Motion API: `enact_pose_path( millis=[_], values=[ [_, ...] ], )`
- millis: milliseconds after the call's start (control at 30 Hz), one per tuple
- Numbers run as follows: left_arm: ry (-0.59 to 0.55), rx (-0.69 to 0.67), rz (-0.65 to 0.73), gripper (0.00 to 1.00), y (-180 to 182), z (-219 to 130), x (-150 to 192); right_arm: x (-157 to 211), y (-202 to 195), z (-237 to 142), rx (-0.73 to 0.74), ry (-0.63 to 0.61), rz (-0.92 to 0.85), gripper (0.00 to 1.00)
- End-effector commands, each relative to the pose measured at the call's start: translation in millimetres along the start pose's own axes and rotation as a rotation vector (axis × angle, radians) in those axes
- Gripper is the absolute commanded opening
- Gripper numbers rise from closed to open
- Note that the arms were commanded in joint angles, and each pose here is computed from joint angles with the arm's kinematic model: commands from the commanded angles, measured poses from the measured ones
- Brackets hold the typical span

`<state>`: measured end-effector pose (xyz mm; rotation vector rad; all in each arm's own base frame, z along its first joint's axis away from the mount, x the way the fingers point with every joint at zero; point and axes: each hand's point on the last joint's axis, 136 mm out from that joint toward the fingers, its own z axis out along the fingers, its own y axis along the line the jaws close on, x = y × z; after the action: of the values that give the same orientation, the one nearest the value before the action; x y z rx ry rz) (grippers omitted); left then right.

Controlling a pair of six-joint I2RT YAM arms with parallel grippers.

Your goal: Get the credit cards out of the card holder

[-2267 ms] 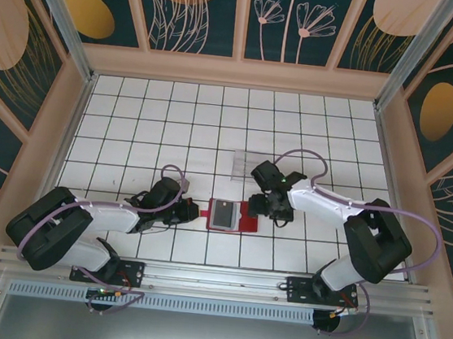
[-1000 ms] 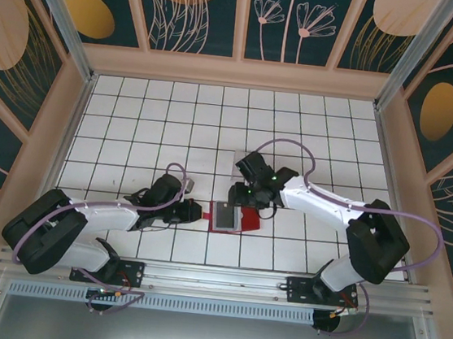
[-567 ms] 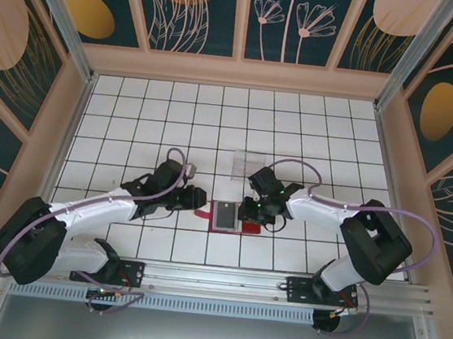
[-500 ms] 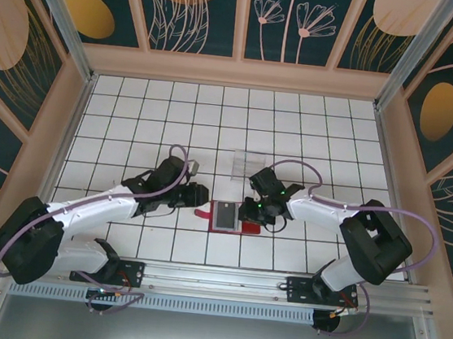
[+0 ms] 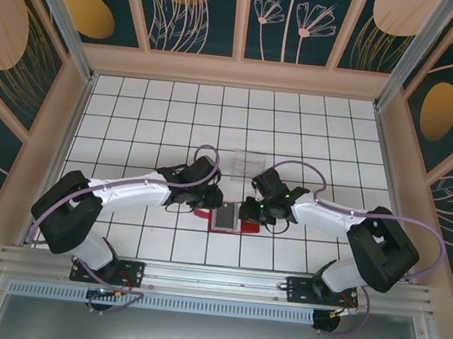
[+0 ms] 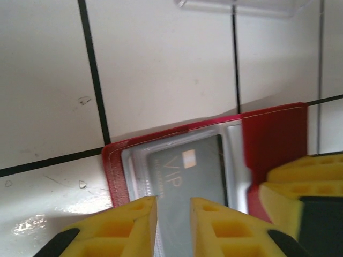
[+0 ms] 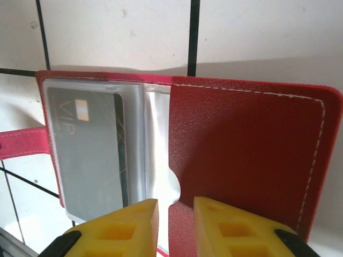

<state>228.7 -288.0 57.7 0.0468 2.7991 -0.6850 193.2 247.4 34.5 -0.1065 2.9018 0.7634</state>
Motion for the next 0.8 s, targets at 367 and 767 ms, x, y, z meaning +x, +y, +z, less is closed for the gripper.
enact_pose_path(
  millis=[367,767],
  values=[
    [0.088,-0.019,-0.017,0.17,15,25,24,-15,32,-8,-0.188,-0.027,0.038,0.24],
    [0.119,-0.042,-0.024,0.14,32,35,39,-11,27,9,-0.229,0.005,0.081,0.24]
  ],
)
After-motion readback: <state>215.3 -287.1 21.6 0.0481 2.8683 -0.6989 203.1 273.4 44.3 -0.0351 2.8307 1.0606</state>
